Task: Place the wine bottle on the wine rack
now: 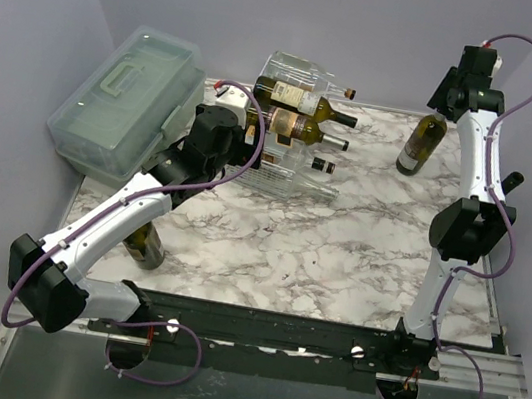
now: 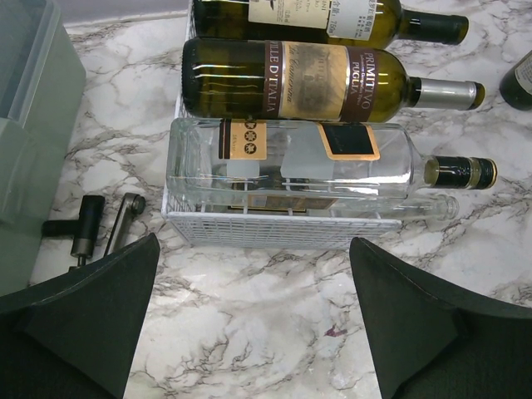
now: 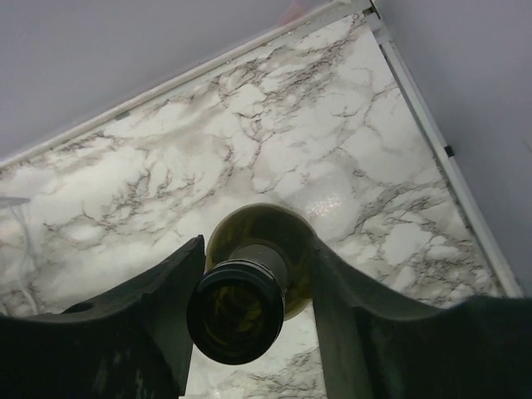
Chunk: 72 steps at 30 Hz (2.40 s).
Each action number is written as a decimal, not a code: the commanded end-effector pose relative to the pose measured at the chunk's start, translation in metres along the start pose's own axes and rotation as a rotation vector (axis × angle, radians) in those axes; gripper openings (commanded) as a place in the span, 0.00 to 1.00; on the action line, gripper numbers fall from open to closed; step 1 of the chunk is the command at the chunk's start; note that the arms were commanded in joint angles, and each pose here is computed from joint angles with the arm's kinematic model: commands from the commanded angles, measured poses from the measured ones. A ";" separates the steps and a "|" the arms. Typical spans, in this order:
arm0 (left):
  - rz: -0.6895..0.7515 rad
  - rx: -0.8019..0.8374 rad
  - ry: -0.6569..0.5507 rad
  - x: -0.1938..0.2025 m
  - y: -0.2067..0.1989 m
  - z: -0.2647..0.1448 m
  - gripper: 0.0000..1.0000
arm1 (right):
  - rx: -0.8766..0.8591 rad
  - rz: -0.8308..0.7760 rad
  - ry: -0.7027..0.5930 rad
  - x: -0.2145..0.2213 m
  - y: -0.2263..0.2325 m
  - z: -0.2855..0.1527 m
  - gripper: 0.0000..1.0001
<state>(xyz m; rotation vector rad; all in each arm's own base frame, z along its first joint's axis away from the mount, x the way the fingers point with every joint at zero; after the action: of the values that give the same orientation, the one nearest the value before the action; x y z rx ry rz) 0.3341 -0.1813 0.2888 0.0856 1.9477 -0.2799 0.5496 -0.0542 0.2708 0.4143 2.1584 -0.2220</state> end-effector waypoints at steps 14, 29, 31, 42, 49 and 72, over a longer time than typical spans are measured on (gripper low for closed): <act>-0.007 0.026 -0.011 -0.003 -0.006 -0.003 0.99 | -0.126 0.125 -0.011 -0.001 0.011 -0.018 0.01; -0.012 0.038 -0.005 -0.002 -0.008 -0.002 0.99 | -0.508 0.502 0.015 0.022 0.044 -0.025 0.01; -0.012 0.036 -0.006 -0.002 -0.008 -0.002 0.99 | -0.516 0.532 0.019 0.026 0.045 -0.020 0.01; -0.021 0.056 0.001 -0.001 -0.012 -0.002 0.99 | -0.568 0.694 0.053 0.047 0.024 0.009 0.00; -0.015 0.056 0.005 0.000 -0.012 -0.002 0.99 | -0.659 0.742 0.124 0.070 0.034 0.031 0.01; -0.006 0.048 0.022 0.005 -0.013 0.003 0.99 | -0.638 0.893 0.120 0.085 0.035 0.062 0.01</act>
<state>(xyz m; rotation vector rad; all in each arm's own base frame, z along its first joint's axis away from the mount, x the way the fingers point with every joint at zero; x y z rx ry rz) 0.3318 -0.1899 0.2851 0.1052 1.9619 -0.3140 0.5545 -0.0205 0.1549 0.9391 1.9055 0.9449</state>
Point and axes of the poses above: each gripper's point midway between its finger pads, its own z axis out along the fingers, its own y axis along the line the jaws close on, x = y × z, the point moved 2 cm from there along -z, back along the fingers, and after that the axes turned 4 degrees about -z, right-handed, at the moved point
